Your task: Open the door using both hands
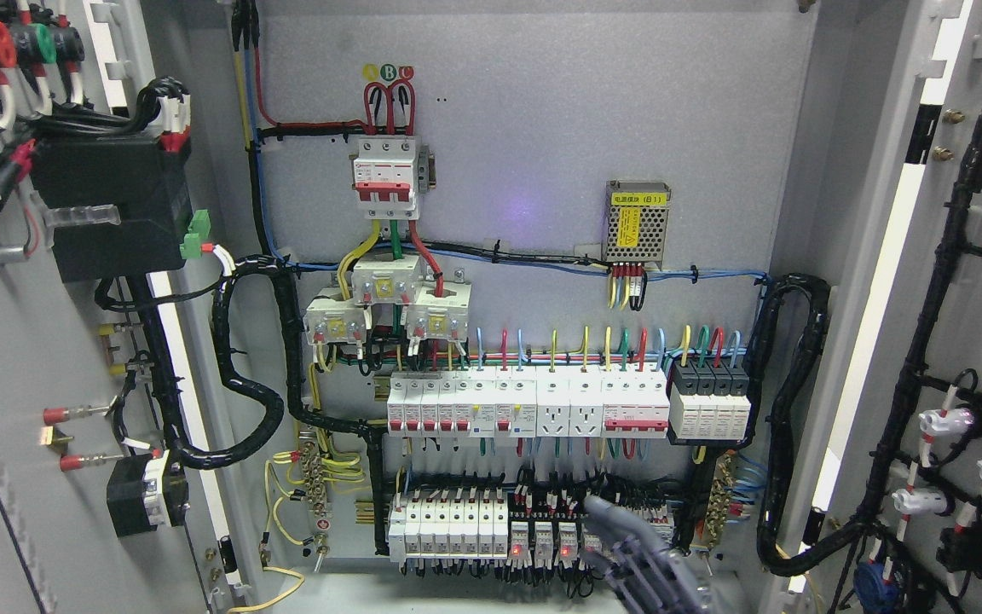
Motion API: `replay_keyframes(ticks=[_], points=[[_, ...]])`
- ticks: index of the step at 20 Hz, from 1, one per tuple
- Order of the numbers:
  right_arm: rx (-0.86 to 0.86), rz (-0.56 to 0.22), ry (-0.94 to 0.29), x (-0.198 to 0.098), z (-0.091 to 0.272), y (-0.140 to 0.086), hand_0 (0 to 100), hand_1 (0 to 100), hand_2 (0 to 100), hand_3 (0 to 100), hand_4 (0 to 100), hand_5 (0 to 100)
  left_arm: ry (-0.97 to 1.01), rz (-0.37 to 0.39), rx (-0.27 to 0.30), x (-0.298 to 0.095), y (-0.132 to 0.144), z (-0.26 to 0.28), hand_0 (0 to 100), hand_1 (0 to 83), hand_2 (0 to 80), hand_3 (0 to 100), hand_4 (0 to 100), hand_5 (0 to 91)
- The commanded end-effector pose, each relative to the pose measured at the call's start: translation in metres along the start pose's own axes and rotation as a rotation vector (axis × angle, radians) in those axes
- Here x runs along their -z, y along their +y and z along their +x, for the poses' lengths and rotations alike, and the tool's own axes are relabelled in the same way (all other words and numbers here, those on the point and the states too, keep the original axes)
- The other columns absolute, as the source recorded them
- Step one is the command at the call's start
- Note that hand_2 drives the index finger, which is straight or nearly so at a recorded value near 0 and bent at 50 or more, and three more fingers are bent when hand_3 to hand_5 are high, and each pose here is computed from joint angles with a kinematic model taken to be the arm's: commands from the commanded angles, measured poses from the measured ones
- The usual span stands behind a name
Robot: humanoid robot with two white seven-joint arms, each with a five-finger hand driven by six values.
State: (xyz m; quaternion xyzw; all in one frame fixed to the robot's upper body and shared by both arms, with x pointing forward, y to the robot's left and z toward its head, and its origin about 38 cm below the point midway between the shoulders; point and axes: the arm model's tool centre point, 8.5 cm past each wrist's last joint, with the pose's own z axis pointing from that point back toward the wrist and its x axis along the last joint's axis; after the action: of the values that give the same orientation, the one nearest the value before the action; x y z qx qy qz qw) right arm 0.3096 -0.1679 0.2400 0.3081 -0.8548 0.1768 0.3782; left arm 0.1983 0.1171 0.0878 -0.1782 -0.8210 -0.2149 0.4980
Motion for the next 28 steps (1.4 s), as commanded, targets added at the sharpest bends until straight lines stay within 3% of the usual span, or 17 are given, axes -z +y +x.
replay_keyframes(ticks=[1,10,14,18,24,28], points=[[-0.079,-0.099,-0.028,-0.019,0.020,-0.014,0,0,0,0,0,0,-0.180,0.074,0.155,0.007,0.044,0.055,84,21.1,0.0,0,0,0.0],[-0.195,-0.241,0.000,-0.062,0.035,-0.041,0,0,0,0,0,0,-0.357,0.140,0.287,0.014,0.073,0.081,84,21.1,0.0,0,0,0.0],[-0.183,-0.272,-0.092,-0.074,0.044,-0.039,0,0,0,0,0,0,-0.441,0.184,0.336,0.032,0.089,0.092,84,21.1,0.0,0,0,0.0],[-0.222,-0.326,-0.083,-0.095,0.052,-0.048,0,0,0,0,0,0,-0.500,0.235,0.405,0.039,0.109,0.103,84,21.1,0.0,0,0,0.0],[-0.246,-0.398,-0.137,-0.115,0.071,-0.063,0,0,0,0,0,0,-0.605,0.260,0.538,0.020,0.125,0.117,84,21.1,0.0,0,0,0.0],[-0.265,-0.430,-0.123,-0.125,0.073,-0.070,0,0,0,0,0,0,-0.604,0.289,0.590,0.010,0.137,0.121,84,21.1,0.0,0,0,0.0]])
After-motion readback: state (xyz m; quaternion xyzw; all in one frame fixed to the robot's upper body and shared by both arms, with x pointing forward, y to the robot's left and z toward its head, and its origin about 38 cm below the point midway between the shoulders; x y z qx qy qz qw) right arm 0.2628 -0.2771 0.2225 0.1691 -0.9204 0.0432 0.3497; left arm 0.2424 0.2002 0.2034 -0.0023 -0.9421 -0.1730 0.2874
